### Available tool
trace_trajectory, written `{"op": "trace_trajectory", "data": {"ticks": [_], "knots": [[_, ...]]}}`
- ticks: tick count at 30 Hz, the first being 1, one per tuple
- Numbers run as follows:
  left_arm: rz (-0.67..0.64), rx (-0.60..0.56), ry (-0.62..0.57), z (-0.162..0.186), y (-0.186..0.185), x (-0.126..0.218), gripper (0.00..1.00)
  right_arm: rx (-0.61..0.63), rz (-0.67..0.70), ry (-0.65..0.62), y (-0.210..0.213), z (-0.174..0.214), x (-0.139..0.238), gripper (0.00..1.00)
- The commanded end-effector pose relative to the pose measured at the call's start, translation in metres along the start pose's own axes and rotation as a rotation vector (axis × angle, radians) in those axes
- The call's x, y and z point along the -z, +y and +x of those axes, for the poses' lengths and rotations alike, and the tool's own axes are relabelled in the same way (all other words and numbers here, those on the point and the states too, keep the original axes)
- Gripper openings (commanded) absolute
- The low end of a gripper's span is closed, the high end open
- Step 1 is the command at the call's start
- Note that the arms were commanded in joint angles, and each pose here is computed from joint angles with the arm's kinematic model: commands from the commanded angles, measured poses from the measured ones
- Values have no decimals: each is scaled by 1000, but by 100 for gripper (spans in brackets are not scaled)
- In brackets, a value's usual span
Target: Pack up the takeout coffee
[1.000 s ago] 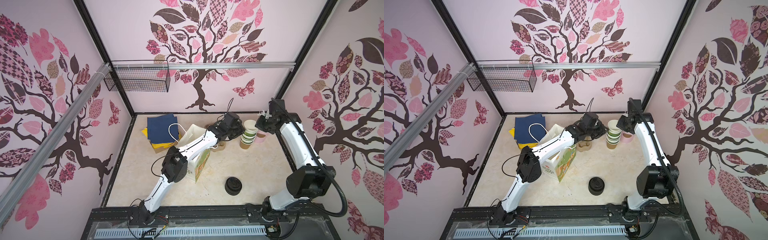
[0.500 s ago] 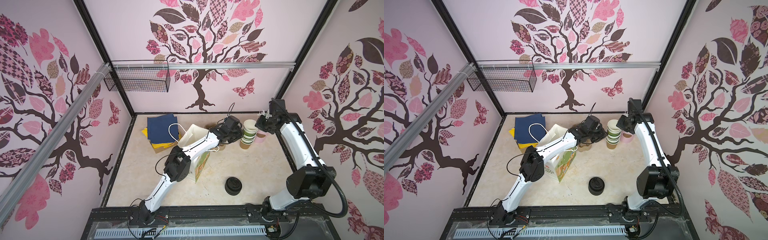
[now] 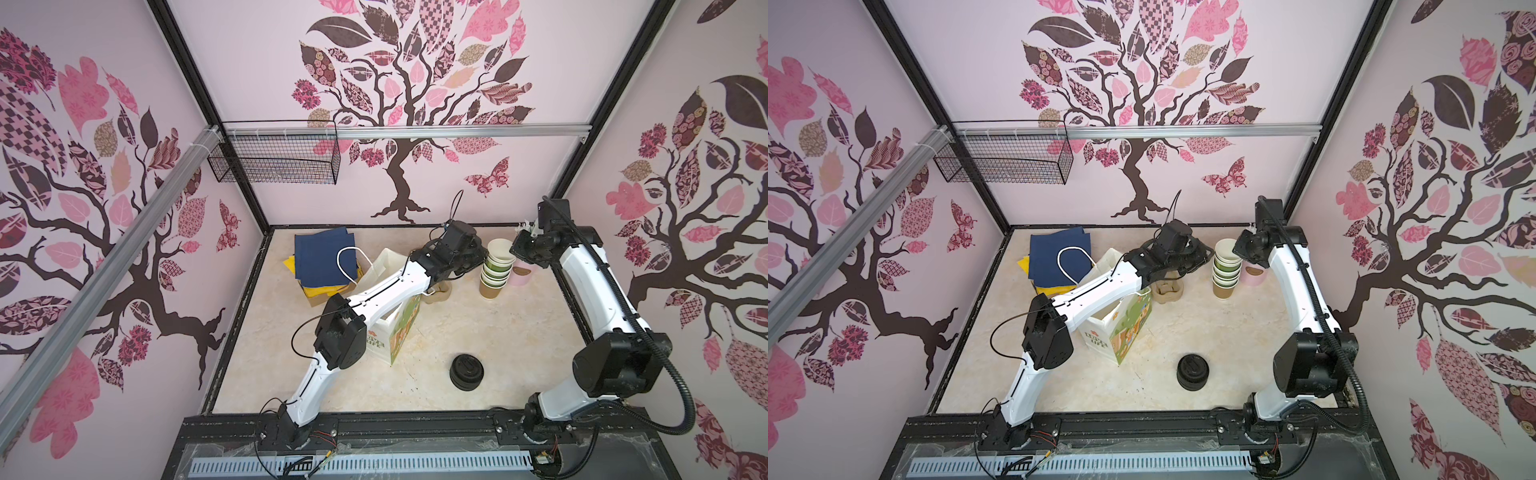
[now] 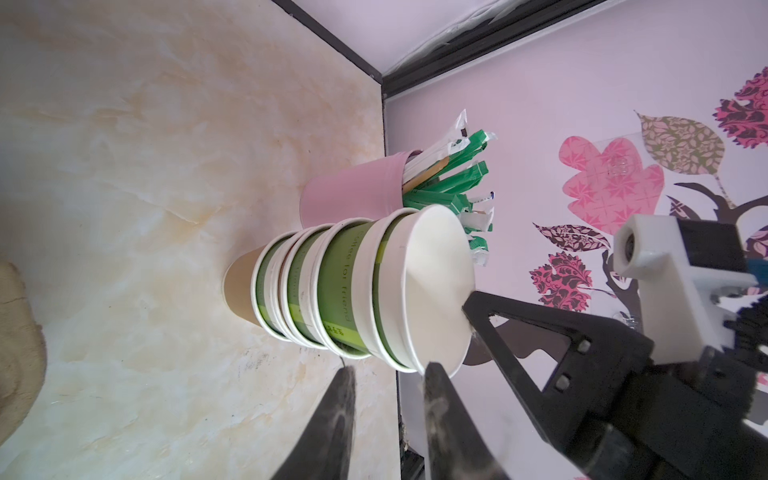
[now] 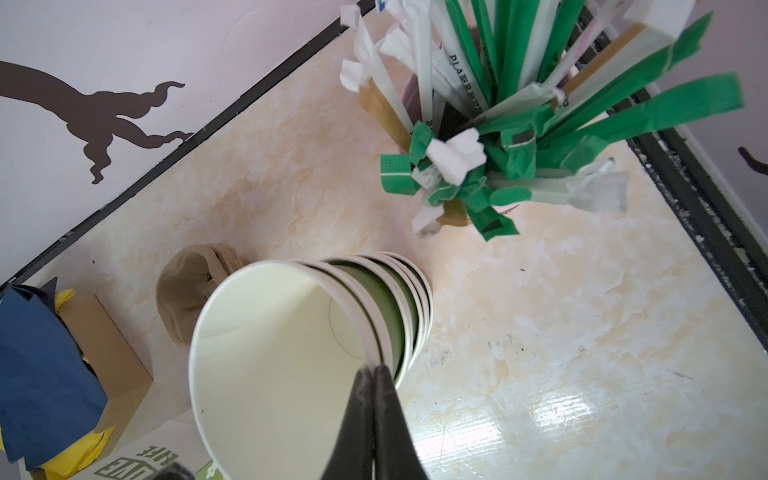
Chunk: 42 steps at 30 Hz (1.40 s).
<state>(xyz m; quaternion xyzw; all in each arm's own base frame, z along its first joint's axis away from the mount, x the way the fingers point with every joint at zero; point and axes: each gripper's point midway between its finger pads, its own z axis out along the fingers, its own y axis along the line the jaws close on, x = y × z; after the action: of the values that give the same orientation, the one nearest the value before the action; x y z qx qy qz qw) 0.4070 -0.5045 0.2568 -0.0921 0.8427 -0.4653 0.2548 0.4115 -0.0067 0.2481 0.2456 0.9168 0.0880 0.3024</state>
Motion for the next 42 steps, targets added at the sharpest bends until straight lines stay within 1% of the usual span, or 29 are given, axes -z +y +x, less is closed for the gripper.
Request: {"op": "trace_trajectory", "data": {"ticks": [1,3,9,21,29,37,42], "knots": [[23,0,18,7,-4,-8,33,-9,-16,-35,1,-4,17,0],[19,5,27,9,-2,-11,33,-9,-17,-37,2,-4,17,0],[-1,26,36,12,6,-18,27,-9,-21,-39,3,-5,18,0],[19,42,50,12,5,-26,27,-7,-23,-31,2,-2,19,0],[30,43,25,8,-1,-21,28,-2,-18,-31,1,-2,18,0],[14,62,43,12,9,-32,29,-3,-29,-29,3,-2,20,0],[-7,65,52,15,16,-38,27,-7,-38,-31,5,-1,23,0]]}}
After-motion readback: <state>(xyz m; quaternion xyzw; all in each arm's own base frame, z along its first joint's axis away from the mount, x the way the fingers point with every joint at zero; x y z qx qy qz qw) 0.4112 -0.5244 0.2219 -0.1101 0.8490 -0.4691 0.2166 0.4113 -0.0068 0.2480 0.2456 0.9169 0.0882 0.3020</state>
